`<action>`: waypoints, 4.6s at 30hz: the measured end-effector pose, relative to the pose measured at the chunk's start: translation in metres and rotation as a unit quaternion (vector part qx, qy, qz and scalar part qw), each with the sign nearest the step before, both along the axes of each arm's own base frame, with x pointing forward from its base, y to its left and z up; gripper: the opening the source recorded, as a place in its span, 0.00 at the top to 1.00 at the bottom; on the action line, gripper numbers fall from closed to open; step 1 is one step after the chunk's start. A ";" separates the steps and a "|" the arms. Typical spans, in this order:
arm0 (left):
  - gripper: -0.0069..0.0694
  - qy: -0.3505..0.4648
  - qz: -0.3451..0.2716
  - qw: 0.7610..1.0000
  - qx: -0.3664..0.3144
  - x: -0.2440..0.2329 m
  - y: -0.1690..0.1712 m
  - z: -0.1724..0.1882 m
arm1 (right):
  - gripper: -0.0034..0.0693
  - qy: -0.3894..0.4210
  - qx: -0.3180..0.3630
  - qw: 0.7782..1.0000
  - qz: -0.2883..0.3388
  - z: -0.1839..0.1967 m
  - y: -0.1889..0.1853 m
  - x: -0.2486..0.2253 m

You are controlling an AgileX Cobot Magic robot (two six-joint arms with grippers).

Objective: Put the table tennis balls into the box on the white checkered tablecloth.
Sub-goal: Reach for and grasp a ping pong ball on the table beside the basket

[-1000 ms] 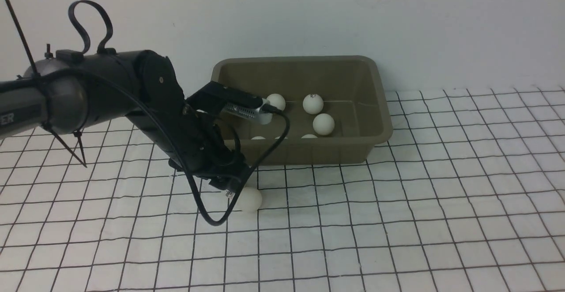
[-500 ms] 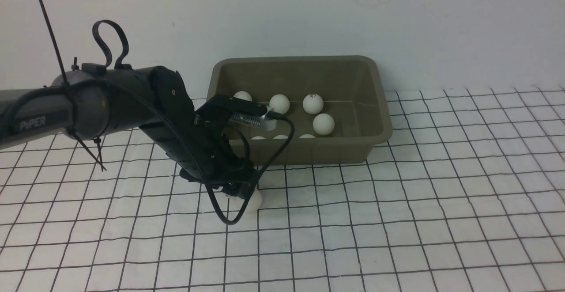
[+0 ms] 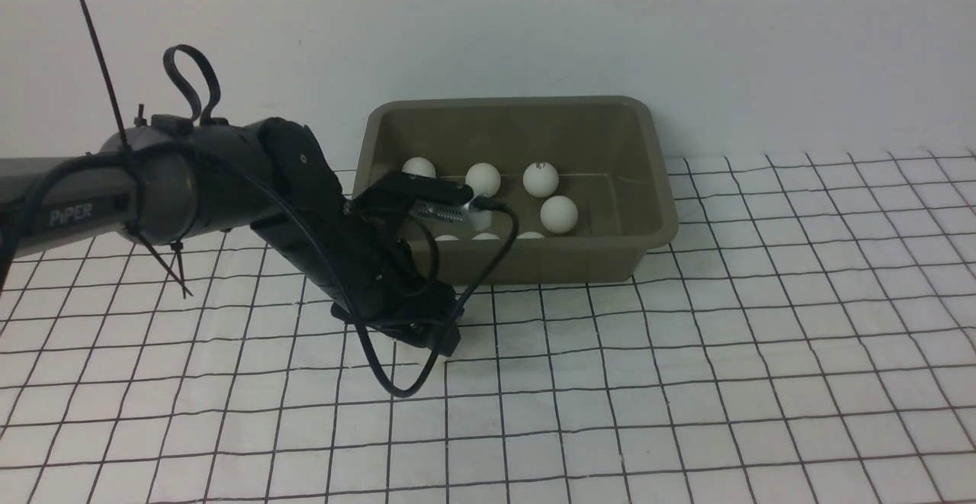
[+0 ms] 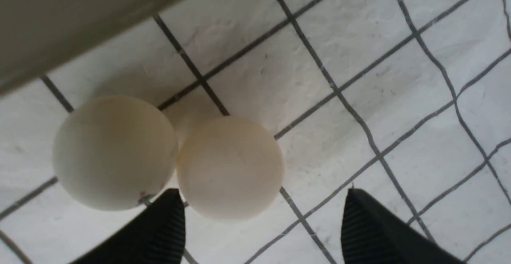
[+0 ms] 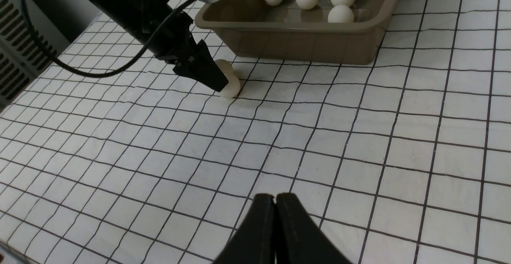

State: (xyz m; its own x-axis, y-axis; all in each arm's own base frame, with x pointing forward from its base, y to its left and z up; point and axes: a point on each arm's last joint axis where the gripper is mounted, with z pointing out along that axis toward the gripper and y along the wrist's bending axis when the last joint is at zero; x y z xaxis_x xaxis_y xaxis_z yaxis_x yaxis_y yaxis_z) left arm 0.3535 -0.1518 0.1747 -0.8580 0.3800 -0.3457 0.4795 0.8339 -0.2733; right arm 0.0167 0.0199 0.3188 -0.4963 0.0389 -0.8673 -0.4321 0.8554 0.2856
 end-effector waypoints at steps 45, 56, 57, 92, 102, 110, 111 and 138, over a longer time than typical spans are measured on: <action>0.29 -0.013 -0.034 0.998 -0.048 0.019 -0.016 0.003 | 0.98 0.000 0.000 1.000 0.000 0.000 0.000 0.000; 0.29 -0.047 -0.085 0.995 -0.026 0.021 -0.018 0.004 | 0.98 -0.003 0.002 1.000 0.000 0.001 0.000 0.000; 0.29 -0.049 -0.097 0.994 -0.025 0.020 -0.020 0.004 | 0.98 -0.003 0.002 1.000 0.000 0.001 0.000 0.000; 0.29 -0.059 -0.134 0.989 -0.013 0.024 -0.028 -0.013 | 0.98 -0.005 0.003 1.000 -0.001 0.001 0.000 0.000; 0.29 -0.065 -0.165 0.984 -0.007 0.022 -0.028 -0.014 | 0.98 -0.005 0.003 1.000 -0.001 0.001 0.000 0.000; 0.29 -0.069 -0.163 0.984 -0.007 0.023 -0.028 -0.013 | 0.98 -0.005 0.003 1.000 -0.001 0.001 0.000 0.000; 0.29 -0.069 -0.163 0.984 -0.007 0.023 -0.028 -0.013 | 0.98 -0.005 0.003 1.000 -0.001 0.001 0.000 0.000; 0.29 -0.083 -0.148 0.985 -0.008 0.025 -0.029 -0.017 | 0.98 -0.007 0.015 1.000 0.003 0.002 0.001 0.000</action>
State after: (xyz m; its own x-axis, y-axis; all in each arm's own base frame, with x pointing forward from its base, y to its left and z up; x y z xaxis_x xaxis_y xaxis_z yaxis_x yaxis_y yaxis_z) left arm 0.3787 -0.1810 0.1575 -0.6416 0.5987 -0.4796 0.7405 0.6466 -0.1834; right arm 0.0169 0.0214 0.3212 -0.4846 0.0614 -0.8726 -0.4415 0.8440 0.3045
